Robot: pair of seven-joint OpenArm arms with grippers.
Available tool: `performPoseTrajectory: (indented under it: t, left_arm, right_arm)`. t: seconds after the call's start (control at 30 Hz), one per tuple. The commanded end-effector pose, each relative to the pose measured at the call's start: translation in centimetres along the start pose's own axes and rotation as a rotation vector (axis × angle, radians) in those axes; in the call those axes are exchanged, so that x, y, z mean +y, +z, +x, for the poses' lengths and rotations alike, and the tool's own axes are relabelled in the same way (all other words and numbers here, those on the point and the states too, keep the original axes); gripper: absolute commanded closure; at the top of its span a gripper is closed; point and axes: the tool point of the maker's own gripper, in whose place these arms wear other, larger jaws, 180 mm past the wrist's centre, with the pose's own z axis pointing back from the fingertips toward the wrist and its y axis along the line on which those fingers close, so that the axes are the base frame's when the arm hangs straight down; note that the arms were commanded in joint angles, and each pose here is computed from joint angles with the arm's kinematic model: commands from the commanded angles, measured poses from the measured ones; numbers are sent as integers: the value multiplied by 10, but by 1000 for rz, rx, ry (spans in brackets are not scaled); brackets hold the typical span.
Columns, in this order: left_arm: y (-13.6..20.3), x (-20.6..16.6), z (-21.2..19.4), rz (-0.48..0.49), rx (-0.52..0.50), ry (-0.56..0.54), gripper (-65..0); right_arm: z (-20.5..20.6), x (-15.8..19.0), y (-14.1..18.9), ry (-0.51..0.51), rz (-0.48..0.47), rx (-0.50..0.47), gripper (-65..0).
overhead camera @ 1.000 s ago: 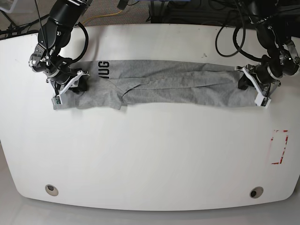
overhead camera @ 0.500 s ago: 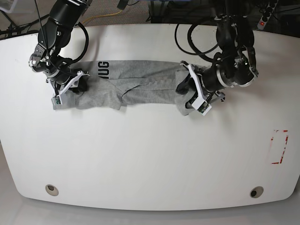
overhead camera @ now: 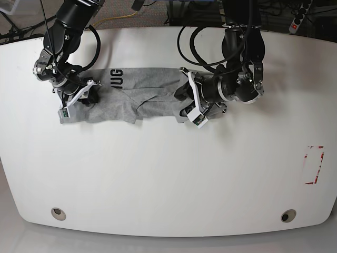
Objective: Fold the T-shirt properly
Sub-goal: 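Grasp the strip end with the left gripper and fold it toward the right gripper, then release the strip and reposition both grippers at the strip ends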
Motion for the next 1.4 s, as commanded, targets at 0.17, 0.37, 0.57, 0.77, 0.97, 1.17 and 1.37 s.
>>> performPoseTrajectory:
  t: [0.17, 0.37, 0.57, 0.77, 0.97, 1.17, 1.37]
  left_arm:
    - [-2, -7, 30, -8, -56, -65, -253]
    - [-14, -34, 39, -73, -53, -62, -393]
    - [-17, -84, 73, -159, -83, -265, -399]
    - [3, -57, 85, -16, -84, -342, -399]
    - [31, 11, 58, 150, -15, -292, -397]
    - [53, 46, 8, 227, 20, -183, -368]
    - [51, 44, -28, 205, 37, -131, -301]
  right_arm:
    - [-6, -6, 2, 13, -26, 44, -144]
    - [-6, -6, 2, 13, -26, 44, -144]
    - [-7, 2, -2, 2, -11, 40, -144]
    - [-5, 3, -2, 4, -10, 34, -144]
    - [21, 4, 14, 67, -47, -4, -171]
    - [45, -11, 37, 87, -124, -5, -517]
    - [61, -53, 69, -46, -230, -22, -650]
